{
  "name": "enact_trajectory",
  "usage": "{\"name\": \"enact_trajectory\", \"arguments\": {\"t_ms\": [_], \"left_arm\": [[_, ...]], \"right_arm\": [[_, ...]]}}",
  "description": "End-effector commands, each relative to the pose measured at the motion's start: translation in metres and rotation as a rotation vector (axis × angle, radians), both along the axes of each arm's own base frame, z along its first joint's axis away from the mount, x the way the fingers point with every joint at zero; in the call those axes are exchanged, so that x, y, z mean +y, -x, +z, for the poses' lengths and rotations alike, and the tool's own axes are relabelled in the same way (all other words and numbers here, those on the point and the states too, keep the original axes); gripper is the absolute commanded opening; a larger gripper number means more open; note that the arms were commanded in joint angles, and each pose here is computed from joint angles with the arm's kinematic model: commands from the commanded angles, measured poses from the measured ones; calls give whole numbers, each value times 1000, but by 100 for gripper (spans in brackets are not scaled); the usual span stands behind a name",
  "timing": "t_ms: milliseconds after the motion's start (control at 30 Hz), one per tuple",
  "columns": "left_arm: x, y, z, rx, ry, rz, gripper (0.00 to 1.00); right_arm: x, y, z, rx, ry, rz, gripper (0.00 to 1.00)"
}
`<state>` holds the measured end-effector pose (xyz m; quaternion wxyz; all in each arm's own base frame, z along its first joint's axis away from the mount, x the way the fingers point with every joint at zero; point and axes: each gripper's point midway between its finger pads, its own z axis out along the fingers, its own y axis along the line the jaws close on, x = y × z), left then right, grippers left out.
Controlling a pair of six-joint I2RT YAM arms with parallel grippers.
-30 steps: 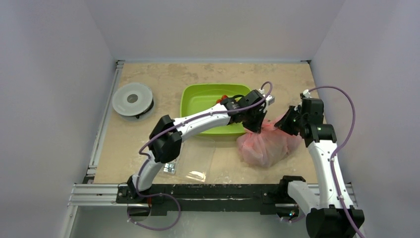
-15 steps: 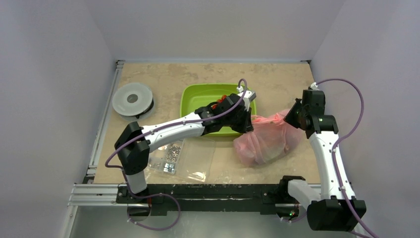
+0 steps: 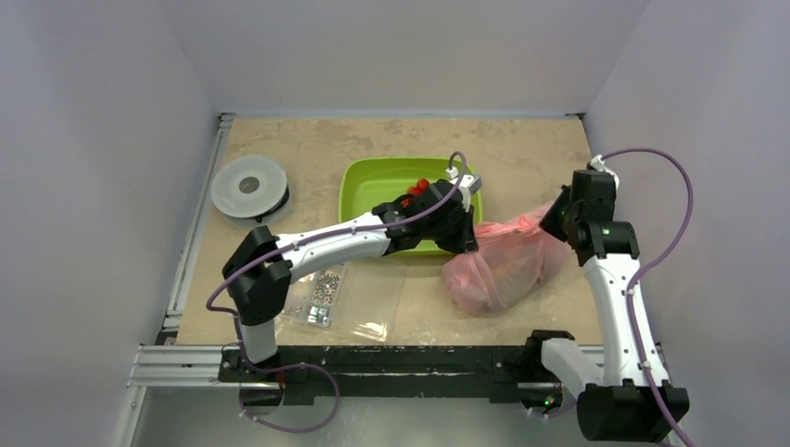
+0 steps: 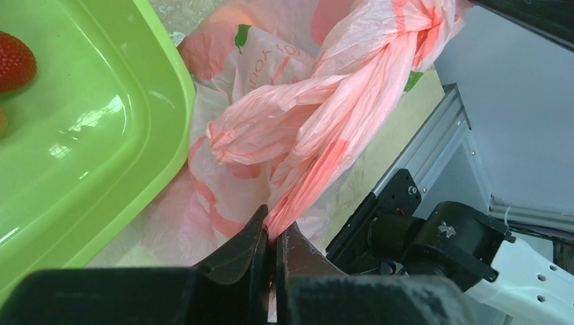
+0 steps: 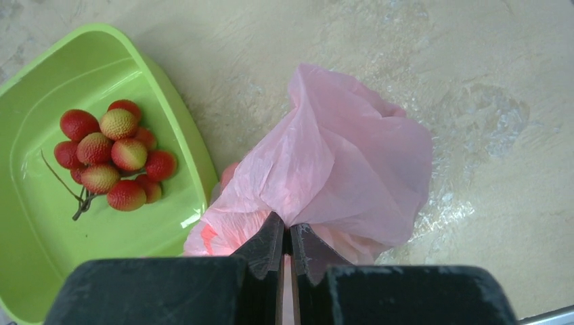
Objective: Take the fake fruits out of the plastic bag
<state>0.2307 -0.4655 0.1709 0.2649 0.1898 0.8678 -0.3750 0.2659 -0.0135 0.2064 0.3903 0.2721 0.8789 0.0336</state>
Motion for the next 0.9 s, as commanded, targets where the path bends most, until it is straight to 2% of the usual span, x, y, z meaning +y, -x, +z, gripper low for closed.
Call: {"name": "enact_trajectory", "arguments": {"t_ms": [0,333,367,400,567,600,633,800,867], "left_arm": [[13,4,5,14,1,21,0],[11,13,2,43,17,-2,0],[11,13,1,44,18,-2,0],[10,13,1,47,22,1,0],[8,14,3,56,43,3,0],[6,15,5,56,52,-4,0],[5,15,8,53,58,-9,0],[0,16,18,50,84,-30,0],[-2,19,19,55,89,-42,0]], "right_arm": [[-31,-5,35,-113,98,-147,0],[-26,-6,33,-109,99,-95,0],[-23,-8,33,-113,93,-78,3],[-23,-9,32,-109,95,-74,10],[-23,-4,36,-92,113,-56,50],[-18,-3,38,-101,95,-35,60],[-13,-2,37,-107,70,-18,65],[33,19,16,-71,-155,94,75],[45,18,17,-131,-229,112,75]]}}
